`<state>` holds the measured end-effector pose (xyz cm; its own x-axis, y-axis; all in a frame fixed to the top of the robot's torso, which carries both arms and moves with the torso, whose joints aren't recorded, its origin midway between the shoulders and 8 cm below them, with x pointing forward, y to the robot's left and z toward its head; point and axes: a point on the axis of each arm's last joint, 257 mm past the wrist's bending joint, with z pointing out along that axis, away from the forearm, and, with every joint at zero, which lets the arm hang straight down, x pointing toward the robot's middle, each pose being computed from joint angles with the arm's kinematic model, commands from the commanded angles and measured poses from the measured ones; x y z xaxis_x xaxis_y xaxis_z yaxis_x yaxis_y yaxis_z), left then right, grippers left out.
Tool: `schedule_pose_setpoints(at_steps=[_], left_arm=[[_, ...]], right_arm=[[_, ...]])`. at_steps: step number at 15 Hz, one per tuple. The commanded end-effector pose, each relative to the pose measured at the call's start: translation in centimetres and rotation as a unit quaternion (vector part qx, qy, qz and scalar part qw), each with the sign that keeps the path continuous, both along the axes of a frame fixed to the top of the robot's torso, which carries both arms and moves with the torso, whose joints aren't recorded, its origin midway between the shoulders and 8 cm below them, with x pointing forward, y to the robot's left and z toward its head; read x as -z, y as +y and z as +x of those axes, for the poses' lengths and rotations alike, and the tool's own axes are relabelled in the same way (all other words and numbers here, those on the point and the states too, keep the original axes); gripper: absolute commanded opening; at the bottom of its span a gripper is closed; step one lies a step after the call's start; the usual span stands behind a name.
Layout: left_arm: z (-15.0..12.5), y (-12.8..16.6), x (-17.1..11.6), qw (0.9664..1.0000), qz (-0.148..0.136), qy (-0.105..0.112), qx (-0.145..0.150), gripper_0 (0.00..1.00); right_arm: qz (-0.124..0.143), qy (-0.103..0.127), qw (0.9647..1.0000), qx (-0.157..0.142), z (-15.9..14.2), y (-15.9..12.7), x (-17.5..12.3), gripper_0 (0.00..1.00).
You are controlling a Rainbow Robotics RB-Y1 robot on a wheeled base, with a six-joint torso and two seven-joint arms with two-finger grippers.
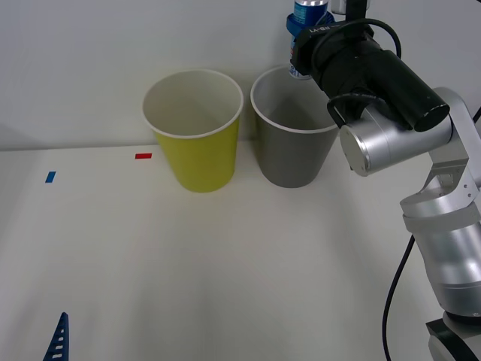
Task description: Put cans in the gray bin and PET bottles in the light green bin.
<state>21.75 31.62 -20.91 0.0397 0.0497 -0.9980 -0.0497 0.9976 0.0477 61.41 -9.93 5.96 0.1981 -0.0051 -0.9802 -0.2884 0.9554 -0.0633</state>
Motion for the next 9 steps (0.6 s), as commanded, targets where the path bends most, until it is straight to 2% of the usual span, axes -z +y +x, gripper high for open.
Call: schedule_pose_setpoints(at_steps=[1,5,6,7,9], left_arm=[[0.00,0.00,0.00,1.0000,0.000,0.000,0.000,1.00],[0.00,0.00,0.00,1.0000,0.000,0.000,0.000,1.00],[0.00,0.00,0.00,1.0000,0.000,0.000,0.000,1.00],[0.00,0.00,0.00,1.0000,0.000,0.000,0.000,1.00],[0.00,0.00,0.00,1.0000,0.000,0.000,0.000,1.00]], right_arm=[[-0.001,-0.002,1.0000,0.007,0.10,-0.45,-0.14,0.00],[0.007,0.000,1.0000,0.006,0.12,-0.54,-0.15,0.02],[0.009,0.002,0.9999,0.005,0.13,-0.51,-0.01,0.55],[0.010,0.002,0.9999,0.004,0.07,-0.32,-0.06,1.00],[0.005,0.001,1.0000,0.005,0.03,-0.12,0.13,1.00]])
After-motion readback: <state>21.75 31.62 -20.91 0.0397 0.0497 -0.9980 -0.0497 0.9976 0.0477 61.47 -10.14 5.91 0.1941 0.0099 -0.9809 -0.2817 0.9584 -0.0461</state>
